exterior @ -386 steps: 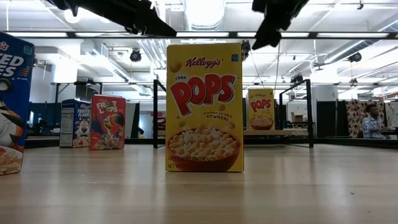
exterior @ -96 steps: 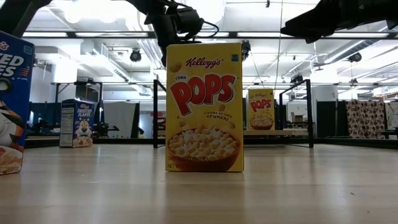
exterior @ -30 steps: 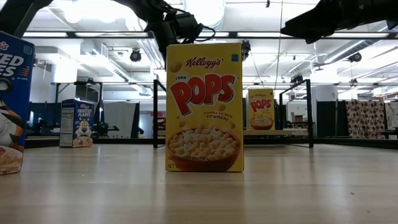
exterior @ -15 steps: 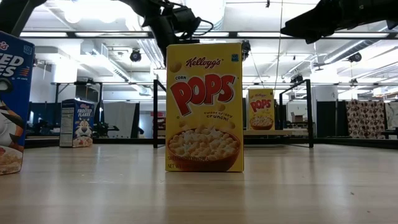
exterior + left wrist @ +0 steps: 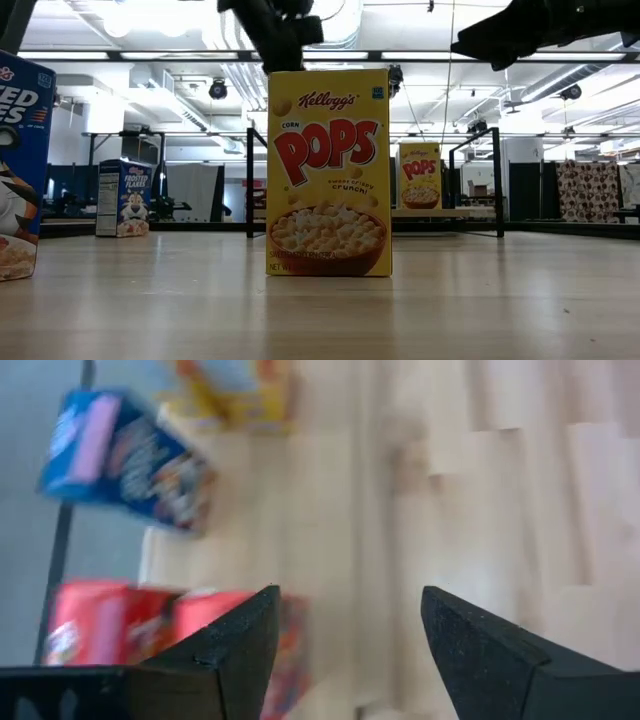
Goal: Stack cereal on shelf
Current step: Put the top blue cereal box on the shelf aligned with the other blue cereal box
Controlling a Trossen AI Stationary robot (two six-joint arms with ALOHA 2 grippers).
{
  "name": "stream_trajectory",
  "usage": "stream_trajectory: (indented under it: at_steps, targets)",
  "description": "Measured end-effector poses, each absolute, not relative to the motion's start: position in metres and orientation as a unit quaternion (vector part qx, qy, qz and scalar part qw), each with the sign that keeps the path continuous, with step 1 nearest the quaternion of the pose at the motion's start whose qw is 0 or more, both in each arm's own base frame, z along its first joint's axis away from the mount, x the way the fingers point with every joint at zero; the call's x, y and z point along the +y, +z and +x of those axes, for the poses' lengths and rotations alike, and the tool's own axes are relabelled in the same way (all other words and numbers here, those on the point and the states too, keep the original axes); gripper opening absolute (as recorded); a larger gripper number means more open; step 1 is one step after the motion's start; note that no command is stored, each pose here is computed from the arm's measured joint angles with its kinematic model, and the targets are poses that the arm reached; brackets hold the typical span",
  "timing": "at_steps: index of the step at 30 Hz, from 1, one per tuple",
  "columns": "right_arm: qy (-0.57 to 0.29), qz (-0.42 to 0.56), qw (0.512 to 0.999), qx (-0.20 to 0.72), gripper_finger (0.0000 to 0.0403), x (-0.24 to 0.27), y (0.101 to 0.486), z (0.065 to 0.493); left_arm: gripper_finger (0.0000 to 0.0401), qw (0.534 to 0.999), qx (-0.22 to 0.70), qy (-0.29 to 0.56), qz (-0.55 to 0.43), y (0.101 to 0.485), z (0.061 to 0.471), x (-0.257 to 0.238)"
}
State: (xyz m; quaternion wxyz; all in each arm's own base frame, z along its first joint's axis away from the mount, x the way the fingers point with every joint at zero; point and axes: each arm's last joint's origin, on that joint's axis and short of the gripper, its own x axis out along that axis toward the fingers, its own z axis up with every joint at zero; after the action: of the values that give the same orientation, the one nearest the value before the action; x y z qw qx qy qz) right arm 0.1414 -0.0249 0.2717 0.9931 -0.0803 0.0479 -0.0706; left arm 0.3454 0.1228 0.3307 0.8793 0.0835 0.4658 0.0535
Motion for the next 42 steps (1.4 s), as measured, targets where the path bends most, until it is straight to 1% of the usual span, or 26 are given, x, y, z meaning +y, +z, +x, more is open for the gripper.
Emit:
stream_trajectory:
  at_steps: [6,10,15,22,30,32,33,35,37,38,42]
  targets:
    - [-0.072,-0.035,0.996,0.041,0.0206,-0.025,0.272,0.145,0.0221,0.884,0.452,-0.009,0.118,0.336,0.353,0.072]
    - [-0.062,-0.021,0.997,0.046,0.0206,-0.024,0.271,0.153,0.0221,0.886,0.444,-0.035,0.13,0.331,0.343,0.048]
    - [-0.03,-0.019,0.998,0.053,0.0206,-0.015,0.278,0.168,0.0221,0.913,0.393,-0.008,0.11,0.327,0.317,0.028]
    - [0.003,0.02,0.997,0.075,0.0206,-0.004,0.295,0.195,0.0221,0.936,0.328,0.074,0.1,0.317,0.278,0.011]
    - [0.014,0.058,0.985,0.162,0.0206,0.005,0.318,0.232,0.0221,0.943,0.318,0.084,0.058,0.306,0.251,-0.001]
    - [0.01,0.069,0.979,0.192,0.0206,0.005,0.324,0.242,0.0221,0.934,0.333,0.116,0.057,0.303,0.245,-0.002]
    - [0.008,0.073,0.975,0.208,0.0206,0.005,0.327,0.247,0.0221,0.926,0.343,0.15,0.055,0.302,0.241,0.0]
    - [0.002,0.081,0.967,0.241,0.0205,0.005,0.332,0.255,0.0221,0.9,0.353,0.253,0.034,0.301,0.23,0.005]
    - [-0.002,0.08,0.959,0.272,0.0206,0.005,0.337,0.263,0.0221,0.855,0.37,0.364,0.016,0.298,0.215,0.014]
    - [-0.003,0.079,0.955,0.287,0.0206,0.005,0.338,0.266,0.0221,0.83,0.385,0.404,0.004,0.296,0.207,0.02]
    - [-0.001,0.063,0.947,0.315,0.0206,0.005,0.343,0.277,0.0221,0.751,0.435,0.495,-0.046,0.291,0.183,0.046]
